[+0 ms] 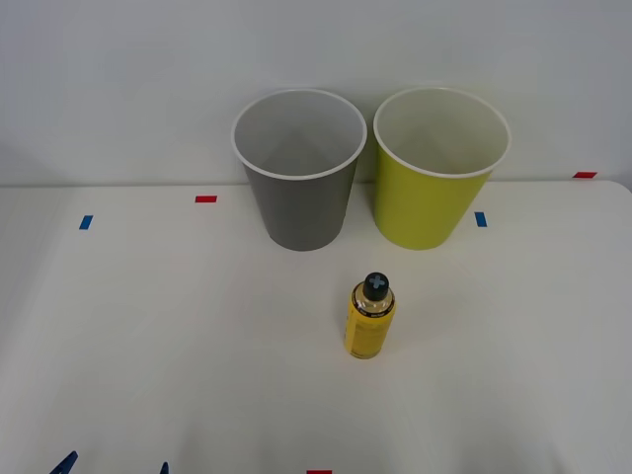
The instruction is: Put cans in the gray bin and PET bottles in the light green bin.
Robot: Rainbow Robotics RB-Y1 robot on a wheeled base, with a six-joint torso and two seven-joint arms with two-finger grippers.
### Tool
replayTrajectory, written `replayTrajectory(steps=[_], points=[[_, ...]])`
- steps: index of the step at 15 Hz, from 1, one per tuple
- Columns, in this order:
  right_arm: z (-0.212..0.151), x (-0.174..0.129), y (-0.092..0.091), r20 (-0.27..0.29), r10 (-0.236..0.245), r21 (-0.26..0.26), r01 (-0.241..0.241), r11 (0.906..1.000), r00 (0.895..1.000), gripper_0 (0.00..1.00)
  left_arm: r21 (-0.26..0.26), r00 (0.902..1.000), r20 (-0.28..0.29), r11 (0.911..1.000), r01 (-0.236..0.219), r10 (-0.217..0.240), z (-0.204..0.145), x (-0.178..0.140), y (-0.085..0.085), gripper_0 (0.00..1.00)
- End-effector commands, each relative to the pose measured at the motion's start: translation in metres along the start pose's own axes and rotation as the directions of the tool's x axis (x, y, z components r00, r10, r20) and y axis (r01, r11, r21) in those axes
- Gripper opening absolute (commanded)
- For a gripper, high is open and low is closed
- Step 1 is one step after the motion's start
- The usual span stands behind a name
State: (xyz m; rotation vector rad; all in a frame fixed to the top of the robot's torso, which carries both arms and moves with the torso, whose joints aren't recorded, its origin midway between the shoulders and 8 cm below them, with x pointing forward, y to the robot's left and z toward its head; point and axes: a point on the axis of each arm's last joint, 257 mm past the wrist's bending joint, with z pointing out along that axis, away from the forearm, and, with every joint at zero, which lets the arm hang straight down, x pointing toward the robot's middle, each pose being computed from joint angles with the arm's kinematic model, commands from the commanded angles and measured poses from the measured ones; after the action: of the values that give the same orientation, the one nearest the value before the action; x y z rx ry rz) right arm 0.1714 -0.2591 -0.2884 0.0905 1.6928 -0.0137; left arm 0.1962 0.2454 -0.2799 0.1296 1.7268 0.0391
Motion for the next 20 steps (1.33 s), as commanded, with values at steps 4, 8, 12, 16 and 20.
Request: replayTrajectory(steps=[4, 8, 12, 16, 20], points=[[0.0000, 0.0000, 0.0000, 0.000, 0.000, 0.000, 0.000, 1.0000, 1.000, 1.00, 0.000, 1.0000, 0.000, 1.0000, 0.000, 0.000, 0.0000, 0.0000, 0.0000, 1.00], [0.0000, 0.0000, 0.0000, 0.000, 0.000, 0.000, 0.000, 1.0000, 1.000, 1.00, 0.000, 1.0000, 0.000, 1.0000, 0.000, 0.000, 0.0000, 0.0000, 0.0000, 1.00], [0.0000, 0.0000, 0.0000, 0.000, 0.000, 0.000, 0.000, 1.0000, 1.000, 1.00, 0.000, 1.0000, 0.000, 1.0000, 0.000, 0.000, 0.0000, 0.0000, 0.0000, 1.00], [0.0000, 0.0000, 0.0000, 0.000, 0.000, 0.000, 0.000, 1.0000, 1.000, 1.00, 0.000, 1.0000, 0.000, 1.0000, 0.000, 0.000, 0.0000, 0.0000, 0.0000, 1.00], [0.0000, 0.0000, 0.0000, 0.000, 0.000, 0.000, 0.000, 1.0000, 1.000, 1.00, 0.000, 1.0000, 0.000, 1.0000, 0.000, 0.000, 0.0000, 0.0000, 0.0000, 1.00]])
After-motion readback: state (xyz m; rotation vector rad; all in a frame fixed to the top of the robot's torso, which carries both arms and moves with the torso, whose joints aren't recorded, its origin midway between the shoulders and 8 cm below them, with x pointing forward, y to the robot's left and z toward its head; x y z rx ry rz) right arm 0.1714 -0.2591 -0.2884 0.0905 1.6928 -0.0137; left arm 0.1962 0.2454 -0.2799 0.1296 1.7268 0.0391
